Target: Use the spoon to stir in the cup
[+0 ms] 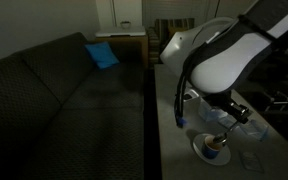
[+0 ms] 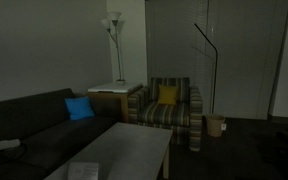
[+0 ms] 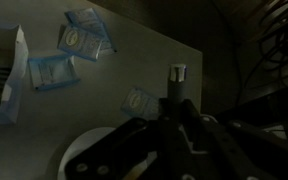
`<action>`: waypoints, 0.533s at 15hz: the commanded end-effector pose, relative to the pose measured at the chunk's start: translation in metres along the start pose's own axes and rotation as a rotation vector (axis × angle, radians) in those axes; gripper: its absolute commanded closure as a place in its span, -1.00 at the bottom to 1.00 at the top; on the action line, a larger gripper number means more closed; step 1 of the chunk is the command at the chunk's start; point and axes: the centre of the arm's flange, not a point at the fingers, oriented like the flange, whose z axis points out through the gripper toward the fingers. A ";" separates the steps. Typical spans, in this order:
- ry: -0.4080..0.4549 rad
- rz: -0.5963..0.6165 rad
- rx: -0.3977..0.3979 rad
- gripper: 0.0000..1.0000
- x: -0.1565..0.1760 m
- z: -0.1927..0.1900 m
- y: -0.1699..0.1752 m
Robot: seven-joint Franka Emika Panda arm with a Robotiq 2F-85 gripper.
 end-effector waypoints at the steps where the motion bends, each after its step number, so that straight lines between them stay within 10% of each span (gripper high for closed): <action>1: -0.142 0.128 0.071 0.92 0.018 0.007 0.011; 8: -0.217 0.365 0.029 0.92 0.052 0.026 0.035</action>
